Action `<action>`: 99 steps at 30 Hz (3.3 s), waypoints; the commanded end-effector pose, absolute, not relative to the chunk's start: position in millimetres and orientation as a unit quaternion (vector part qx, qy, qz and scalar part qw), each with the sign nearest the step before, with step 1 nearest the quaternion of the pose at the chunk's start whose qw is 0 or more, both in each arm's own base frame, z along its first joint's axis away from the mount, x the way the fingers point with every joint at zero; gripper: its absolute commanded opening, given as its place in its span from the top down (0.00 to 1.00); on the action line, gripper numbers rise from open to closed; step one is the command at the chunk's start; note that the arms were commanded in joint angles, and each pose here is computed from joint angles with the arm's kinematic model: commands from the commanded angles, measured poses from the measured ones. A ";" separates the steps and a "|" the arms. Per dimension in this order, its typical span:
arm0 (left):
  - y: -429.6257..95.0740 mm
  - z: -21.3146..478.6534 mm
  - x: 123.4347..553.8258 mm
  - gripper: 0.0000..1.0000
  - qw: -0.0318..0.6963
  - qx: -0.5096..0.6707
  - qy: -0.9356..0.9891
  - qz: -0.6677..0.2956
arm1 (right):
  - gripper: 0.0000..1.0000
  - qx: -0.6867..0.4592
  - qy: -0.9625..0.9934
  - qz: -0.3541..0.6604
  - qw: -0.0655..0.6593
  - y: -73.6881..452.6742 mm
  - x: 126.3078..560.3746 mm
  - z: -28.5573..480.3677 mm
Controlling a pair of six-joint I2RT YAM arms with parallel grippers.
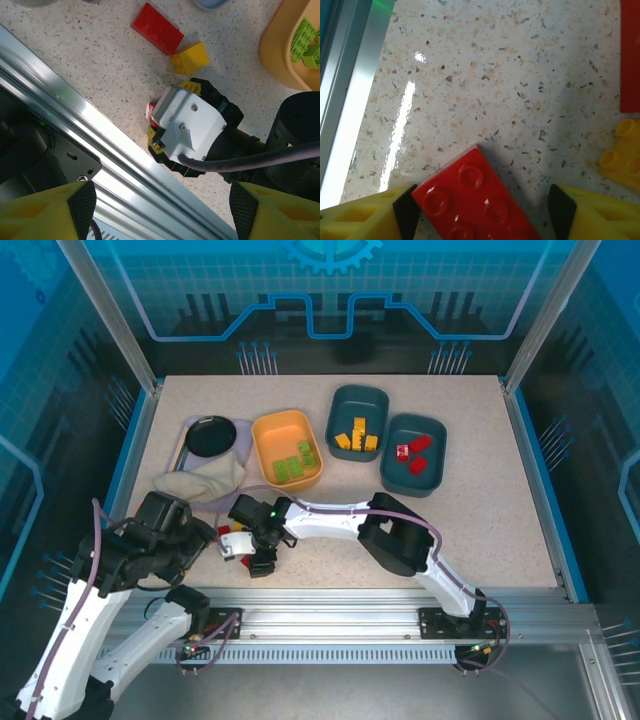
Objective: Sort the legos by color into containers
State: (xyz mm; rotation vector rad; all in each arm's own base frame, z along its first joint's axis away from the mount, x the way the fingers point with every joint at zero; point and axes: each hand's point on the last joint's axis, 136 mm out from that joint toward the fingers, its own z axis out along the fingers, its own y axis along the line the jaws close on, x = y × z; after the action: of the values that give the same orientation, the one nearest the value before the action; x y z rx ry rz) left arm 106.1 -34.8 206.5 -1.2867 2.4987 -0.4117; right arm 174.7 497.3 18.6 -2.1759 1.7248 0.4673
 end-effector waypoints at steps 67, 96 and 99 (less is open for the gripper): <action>-286.8 162.6 330.8 0.29 0.065 -0.134 0.966 -0.210 | 0.49 0.047 0.987 0.114 0.103 95.0 398.5 52.3; -174.2 44.7 255.0 0.42 -0.054 0.074 0.995 0.026 | 0.24 -0.342 0.824 0.394 0.220 265.0 191.5 143.6; -169.6 38.1 252.4 0.44 -0.062 0.069 0.995 0.039 | 0.23 -0.336 0.831 0.386 0.218 262.1 190.5 137.2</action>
State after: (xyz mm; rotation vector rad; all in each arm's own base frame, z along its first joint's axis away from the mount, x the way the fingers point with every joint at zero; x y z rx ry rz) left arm 257.3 -177.2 44.7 0.1975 3.2260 0.0814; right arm 195.5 257.6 134.1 -0.8796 2.3582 1.0528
